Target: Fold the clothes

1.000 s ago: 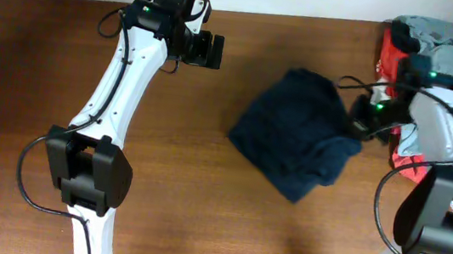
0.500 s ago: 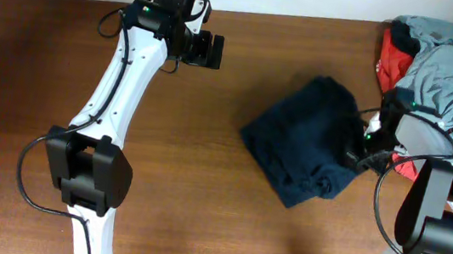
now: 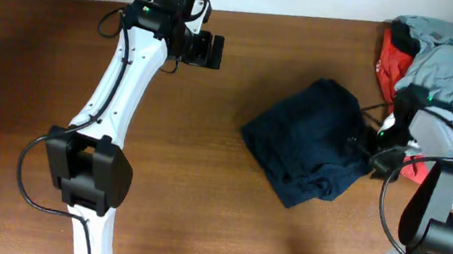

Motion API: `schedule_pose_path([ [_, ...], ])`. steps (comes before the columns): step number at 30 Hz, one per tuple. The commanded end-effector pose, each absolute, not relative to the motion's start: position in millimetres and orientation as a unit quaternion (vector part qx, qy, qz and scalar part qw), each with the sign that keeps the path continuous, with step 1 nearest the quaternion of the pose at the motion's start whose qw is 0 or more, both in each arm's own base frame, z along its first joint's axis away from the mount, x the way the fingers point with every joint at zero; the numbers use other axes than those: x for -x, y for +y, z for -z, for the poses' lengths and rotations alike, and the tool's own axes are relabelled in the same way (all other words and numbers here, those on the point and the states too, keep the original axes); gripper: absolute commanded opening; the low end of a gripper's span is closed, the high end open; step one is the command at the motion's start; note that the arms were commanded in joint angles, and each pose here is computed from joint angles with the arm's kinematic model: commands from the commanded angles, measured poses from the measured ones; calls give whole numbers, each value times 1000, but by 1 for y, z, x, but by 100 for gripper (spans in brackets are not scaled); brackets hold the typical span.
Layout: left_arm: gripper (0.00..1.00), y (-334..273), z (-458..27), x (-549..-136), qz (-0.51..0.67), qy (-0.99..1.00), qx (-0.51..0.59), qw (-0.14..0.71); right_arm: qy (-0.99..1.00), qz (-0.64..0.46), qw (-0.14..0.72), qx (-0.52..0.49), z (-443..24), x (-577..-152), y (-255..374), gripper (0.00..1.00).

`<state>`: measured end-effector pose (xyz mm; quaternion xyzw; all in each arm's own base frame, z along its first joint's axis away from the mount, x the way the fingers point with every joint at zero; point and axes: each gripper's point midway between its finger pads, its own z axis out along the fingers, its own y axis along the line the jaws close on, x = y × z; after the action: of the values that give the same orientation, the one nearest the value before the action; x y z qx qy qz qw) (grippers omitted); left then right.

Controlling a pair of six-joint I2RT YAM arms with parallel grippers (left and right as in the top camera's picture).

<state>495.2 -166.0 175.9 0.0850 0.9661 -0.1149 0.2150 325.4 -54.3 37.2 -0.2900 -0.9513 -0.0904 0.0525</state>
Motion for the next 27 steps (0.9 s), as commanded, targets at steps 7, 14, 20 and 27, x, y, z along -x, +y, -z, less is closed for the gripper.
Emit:
schedule_pose_path([
  [7,99,-187,-165,-489,160,955,-153,198,-958,159,-19,238,-101,-370,-44,88],
  [14,99,-232,-166,-468,170,919,-294,202,-950,204,-106,213,-174,-410,-42,88],
  [20,69,-295,-156,-435,168,856,-446,201,-944,200,-146,220,-210,-418,-58,88],
  [27,6,-364,-118,-418,162,806,-528,211,-935,217,-148,238,-214,-414,-70,86],
])
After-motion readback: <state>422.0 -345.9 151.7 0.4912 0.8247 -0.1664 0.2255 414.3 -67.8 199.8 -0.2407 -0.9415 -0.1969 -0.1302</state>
